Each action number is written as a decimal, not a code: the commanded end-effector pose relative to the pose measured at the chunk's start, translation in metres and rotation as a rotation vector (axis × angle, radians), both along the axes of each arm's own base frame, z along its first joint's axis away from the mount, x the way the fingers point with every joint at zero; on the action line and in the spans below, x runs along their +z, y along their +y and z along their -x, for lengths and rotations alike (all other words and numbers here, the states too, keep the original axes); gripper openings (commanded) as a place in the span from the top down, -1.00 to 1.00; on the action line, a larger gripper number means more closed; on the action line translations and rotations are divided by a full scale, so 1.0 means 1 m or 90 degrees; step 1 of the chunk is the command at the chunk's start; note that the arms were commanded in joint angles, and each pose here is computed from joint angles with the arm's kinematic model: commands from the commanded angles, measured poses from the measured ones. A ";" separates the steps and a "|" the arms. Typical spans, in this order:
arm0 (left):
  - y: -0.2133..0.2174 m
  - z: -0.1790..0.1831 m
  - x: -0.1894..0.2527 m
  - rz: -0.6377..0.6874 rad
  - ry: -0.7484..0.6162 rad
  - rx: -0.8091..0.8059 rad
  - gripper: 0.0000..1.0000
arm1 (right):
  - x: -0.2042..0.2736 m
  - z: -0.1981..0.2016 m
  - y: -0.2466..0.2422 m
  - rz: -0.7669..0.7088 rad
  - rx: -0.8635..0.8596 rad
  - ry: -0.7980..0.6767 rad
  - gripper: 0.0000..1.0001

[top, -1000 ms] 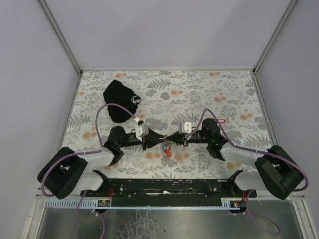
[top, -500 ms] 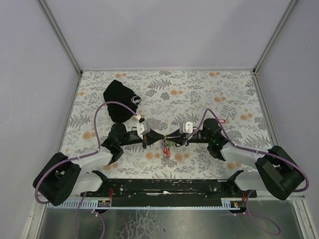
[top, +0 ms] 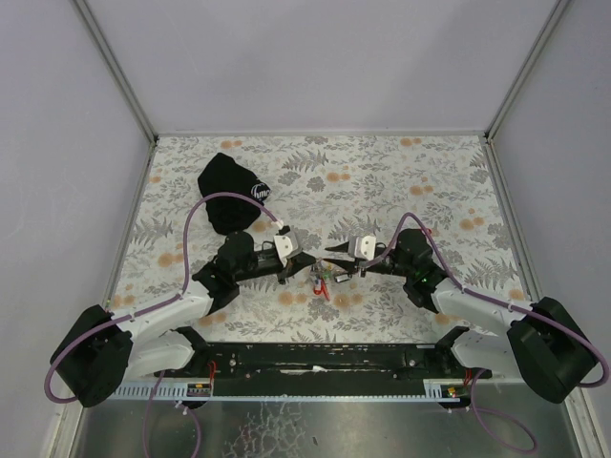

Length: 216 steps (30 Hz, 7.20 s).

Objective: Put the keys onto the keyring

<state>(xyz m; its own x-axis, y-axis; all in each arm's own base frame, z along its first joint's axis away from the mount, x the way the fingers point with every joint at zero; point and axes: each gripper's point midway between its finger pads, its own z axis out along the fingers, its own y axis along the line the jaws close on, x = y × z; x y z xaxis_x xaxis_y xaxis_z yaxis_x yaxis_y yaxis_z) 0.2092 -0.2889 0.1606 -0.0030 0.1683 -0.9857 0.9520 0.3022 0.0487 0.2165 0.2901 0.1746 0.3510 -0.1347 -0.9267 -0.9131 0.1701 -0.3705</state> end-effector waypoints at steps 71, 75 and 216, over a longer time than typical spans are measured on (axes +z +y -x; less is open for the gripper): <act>0.000 0.000 0.016 0.079 -0.086 -0.071 0.69 | 0.012 0.009 0.018 -0.021 0.091 0.025 1.00; -0.001 0.001 0.018 0.081 -0.088 -0.076 0.76 | 0.012 0.011 0.018 -0.021 0.095 0.028 1.00; 0.009 -0.022 0.023 0.052 -0.012 0.041 1.00 | -0.165 -0.128 -0.255 0.171 -0.927 0.757 0.02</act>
